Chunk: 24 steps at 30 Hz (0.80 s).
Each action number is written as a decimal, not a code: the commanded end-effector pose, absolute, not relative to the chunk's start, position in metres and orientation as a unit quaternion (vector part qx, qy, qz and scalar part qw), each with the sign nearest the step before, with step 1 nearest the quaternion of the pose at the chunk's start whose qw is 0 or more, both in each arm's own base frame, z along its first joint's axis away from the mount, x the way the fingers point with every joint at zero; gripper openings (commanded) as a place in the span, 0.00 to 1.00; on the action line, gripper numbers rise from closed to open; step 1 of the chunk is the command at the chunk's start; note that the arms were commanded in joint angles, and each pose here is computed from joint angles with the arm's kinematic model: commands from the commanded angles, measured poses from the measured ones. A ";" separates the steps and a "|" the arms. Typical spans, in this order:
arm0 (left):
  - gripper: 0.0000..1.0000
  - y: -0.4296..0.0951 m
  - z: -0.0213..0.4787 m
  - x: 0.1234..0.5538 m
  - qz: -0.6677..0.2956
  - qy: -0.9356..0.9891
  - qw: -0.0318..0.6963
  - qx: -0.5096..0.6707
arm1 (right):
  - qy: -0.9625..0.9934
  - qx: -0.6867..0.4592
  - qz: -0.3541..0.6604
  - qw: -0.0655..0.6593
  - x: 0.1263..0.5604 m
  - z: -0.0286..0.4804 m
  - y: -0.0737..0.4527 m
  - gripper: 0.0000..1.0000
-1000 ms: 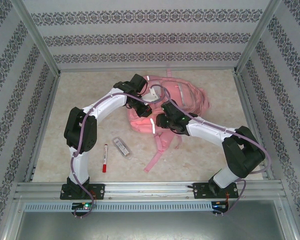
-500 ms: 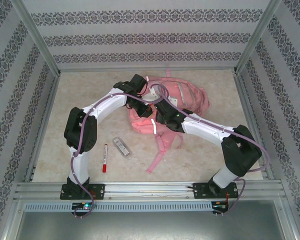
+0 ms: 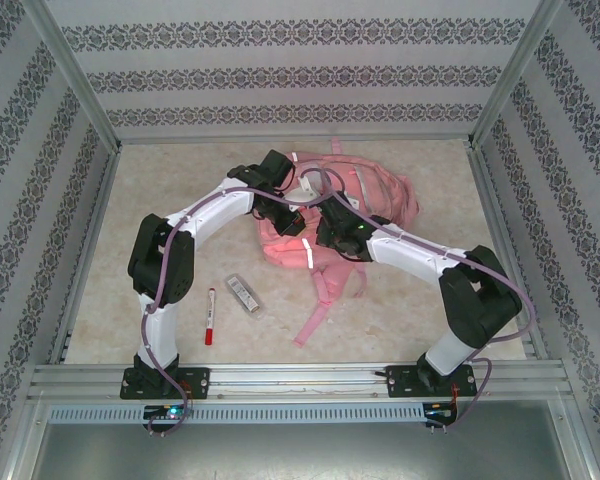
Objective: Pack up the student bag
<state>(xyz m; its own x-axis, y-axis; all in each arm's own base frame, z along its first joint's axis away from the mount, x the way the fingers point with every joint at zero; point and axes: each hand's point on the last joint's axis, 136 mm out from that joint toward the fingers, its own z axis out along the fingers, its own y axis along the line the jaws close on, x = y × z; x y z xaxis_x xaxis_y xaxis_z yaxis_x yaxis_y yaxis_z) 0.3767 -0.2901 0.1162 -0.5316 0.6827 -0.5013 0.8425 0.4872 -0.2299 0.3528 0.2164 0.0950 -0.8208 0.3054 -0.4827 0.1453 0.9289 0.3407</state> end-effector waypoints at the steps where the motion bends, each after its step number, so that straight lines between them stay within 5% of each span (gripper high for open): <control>1: 0.00 -0.283 0.141 0.363 -0.257 0.840 0.180 0.444 | 0.938 0.160 0.157 0.262 0.354 0.093 0.189 0.12; 24: 0.00 -0.239 0.120 0.387 -0.172 0.825 0.214 0.494 | 0.912 0.201 0.318 0.166 0.339 0.085 0.136 0.04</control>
<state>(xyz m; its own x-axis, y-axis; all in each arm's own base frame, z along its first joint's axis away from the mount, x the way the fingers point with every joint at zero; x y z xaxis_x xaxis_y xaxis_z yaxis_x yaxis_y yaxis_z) 0.3827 -0.2667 0.1071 -0.4583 0.7159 -0.5268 0.8790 0.4526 -0.1497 0.3402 0.1507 0.0888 -0.8751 0.4531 -0.1701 0.2441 0.7167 0.6533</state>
